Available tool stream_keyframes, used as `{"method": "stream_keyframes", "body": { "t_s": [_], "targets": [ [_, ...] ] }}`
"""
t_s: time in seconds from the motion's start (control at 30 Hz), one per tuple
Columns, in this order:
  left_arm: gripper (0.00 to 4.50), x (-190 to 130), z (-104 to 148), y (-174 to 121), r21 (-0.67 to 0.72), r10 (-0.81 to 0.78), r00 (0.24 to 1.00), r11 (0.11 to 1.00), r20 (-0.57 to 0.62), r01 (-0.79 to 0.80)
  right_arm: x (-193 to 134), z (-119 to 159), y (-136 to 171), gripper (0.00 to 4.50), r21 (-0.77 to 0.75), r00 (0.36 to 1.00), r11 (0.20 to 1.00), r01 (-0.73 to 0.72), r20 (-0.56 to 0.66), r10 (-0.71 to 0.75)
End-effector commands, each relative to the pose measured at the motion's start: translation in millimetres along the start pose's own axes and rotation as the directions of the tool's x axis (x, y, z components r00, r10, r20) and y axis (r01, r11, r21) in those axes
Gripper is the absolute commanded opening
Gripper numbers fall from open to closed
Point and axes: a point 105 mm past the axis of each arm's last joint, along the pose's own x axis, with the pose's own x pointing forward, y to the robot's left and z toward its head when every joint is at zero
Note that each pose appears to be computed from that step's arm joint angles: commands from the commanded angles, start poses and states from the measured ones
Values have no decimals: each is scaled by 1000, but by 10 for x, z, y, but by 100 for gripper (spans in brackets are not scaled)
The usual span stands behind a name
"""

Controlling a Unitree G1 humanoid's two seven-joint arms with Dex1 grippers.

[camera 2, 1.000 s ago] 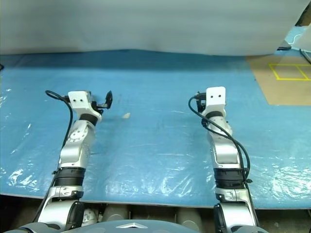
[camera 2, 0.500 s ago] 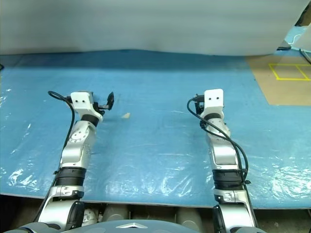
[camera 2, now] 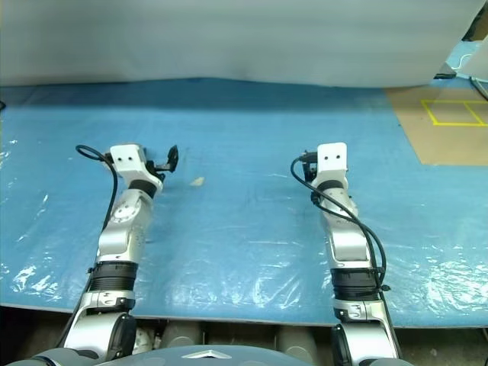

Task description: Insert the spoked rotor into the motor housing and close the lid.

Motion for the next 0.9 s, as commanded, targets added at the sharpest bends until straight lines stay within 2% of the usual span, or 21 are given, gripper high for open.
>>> {"method": "stream_keyframes", "body": {
  "t_s": [0.03,0.9],
  "targets": [
    [448,17,149,-3,12,-7,998,1000,54,6,-11,147,-52,325,-13,998,1000,13,58,-13],
    [448,80,205,-88,21,-45,995,999,84,44,-1,166,-33,325,-7,998,1000,19,67,-18]
  ]
}}
